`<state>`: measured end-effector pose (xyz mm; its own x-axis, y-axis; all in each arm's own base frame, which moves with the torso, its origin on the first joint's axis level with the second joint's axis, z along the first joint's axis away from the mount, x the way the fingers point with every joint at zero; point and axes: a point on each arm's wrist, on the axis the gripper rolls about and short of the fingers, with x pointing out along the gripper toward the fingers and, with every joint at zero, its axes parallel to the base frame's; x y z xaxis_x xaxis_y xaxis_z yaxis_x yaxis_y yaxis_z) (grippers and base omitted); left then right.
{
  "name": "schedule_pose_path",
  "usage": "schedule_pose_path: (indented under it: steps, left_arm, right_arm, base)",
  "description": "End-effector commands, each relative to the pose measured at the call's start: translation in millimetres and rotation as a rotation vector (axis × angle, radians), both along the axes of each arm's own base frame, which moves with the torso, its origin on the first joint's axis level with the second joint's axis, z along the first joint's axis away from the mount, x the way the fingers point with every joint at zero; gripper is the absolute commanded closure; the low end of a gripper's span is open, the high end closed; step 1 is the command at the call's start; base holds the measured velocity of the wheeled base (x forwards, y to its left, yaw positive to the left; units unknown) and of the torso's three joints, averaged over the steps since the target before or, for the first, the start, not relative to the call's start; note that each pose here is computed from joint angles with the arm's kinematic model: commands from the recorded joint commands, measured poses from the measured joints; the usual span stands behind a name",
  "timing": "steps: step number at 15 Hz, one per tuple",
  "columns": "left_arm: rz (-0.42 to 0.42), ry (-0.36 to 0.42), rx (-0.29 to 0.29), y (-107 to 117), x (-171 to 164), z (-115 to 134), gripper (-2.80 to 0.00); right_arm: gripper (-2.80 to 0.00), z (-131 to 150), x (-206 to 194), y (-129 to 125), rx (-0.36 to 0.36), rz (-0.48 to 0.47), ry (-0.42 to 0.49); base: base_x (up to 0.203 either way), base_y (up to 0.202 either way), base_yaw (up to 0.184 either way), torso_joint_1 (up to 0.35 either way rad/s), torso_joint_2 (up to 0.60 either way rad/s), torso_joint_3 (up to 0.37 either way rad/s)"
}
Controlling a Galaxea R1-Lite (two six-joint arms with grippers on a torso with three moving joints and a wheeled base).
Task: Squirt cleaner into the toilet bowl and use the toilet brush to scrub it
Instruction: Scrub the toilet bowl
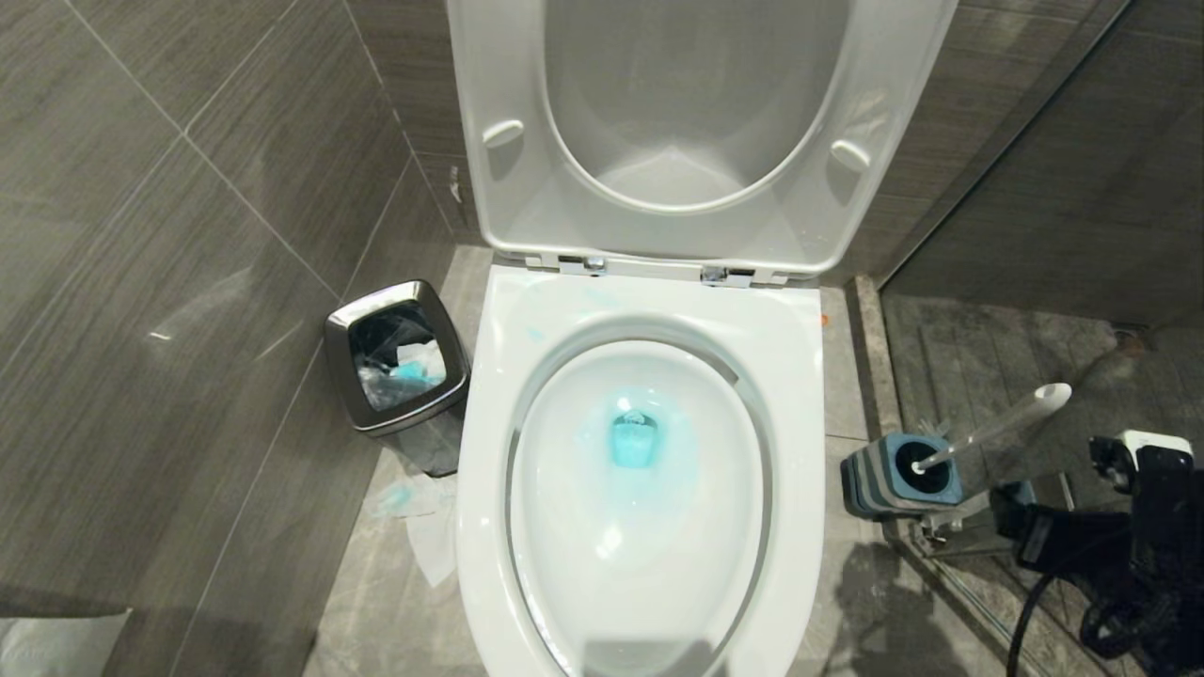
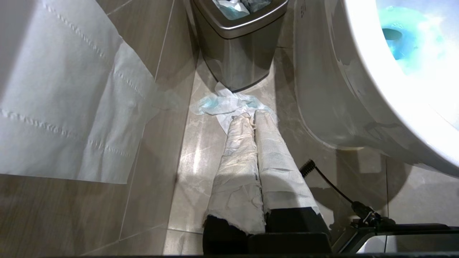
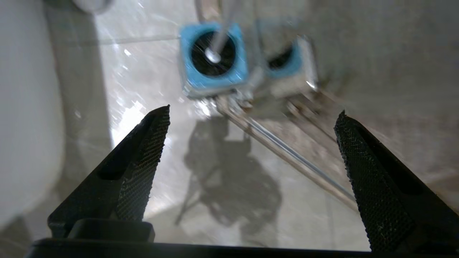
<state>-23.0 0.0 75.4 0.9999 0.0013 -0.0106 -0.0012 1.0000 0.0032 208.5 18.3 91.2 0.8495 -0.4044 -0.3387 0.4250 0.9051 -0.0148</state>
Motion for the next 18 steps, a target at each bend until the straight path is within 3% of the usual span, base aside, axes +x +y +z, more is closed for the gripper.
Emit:
schedule_pose_path:
  steps: [1, 5, 9, 13, 18]
  left_arm:
    - [0.0, 0.002, 0.0, 0.0, 0.1, -0.1, 0.0]
    - [0.0, 0.002, 0.0, 0.0, 0.1, 0.0, 0.0]
    - [0.0, 0.002, 0.0, 0.0, 0.1, 0.0, 0.0]
    - [0.0, 0.002, 0.0, 0.0, 0.1, 0.0, 0.0]
    - [0.0, 0.002, 0.0, 0.0, 0.1, 0.0, 0.0]
  right_arm:
    - [-2.8, -9.2, 27.6, -3.6, 0.014, -0.001, 0.022]
    - [-2.8, -14.0, 57.5, -13.2, -0.005, 0.027, 0.032]
    - [-2.8, -22.2, 70.4, -27.6, -0.036, -0.003, 0.063]
    - [-2.8, -18.3, 89.9, -39.8, -0.092, -0.003, 0.009]
    - [-2.8, -30.3, 113.3, -47.4, -0.101, 0.009, 0.008]
  base:
    - [0.0, 0.0, 0.0, 0.0, 0.0, 0.0]
    - [0.0, 0.0, 0.0, 0.0, 0.0, 0.0]
    - [0.0, 0.0, 0.0, 0.0, 0.0, 0.0]
    - [0.0, 0.0, 0.0, 0.0, 0.0, 0.0]
    - [0.0, 0.0, 0.0, 0.0, 0.0, 0.0]
